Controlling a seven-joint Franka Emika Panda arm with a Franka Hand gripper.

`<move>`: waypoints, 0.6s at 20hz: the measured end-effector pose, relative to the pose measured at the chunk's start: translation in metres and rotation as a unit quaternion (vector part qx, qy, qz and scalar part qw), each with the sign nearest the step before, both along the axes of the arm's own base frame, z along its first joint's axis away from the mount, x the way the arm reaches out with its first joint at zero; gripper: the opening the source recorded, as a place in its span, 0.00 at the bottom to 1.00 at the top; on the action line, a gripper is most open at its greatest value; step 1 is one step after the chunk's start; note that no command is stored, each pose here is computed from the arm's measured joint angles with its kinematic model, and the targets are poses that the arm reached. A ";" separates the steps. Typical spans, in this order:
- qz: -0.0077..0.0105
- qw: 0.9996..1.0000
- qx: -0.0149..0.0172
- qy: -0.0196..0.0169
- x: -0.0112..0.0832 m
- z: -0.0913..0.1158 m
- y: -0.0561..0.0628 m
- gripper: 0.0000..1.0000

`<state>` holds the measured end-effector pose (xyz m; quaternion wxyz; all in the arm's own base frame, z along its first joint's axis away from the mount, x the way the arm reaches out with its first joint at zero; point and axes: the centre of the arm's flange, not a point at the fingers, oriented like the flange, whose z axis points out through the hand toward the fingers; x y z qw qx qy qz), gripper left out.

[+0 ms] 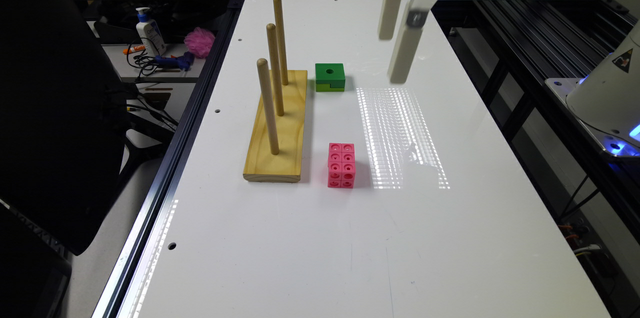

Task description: Pick up pink block.

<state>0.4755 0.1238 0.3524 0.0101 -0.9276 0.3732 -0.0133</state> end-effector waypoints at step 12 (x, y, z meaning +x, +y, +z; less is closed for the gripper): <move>-0.001 1.000 0.005 0.012 0.0078 -0.060 0.002 1.00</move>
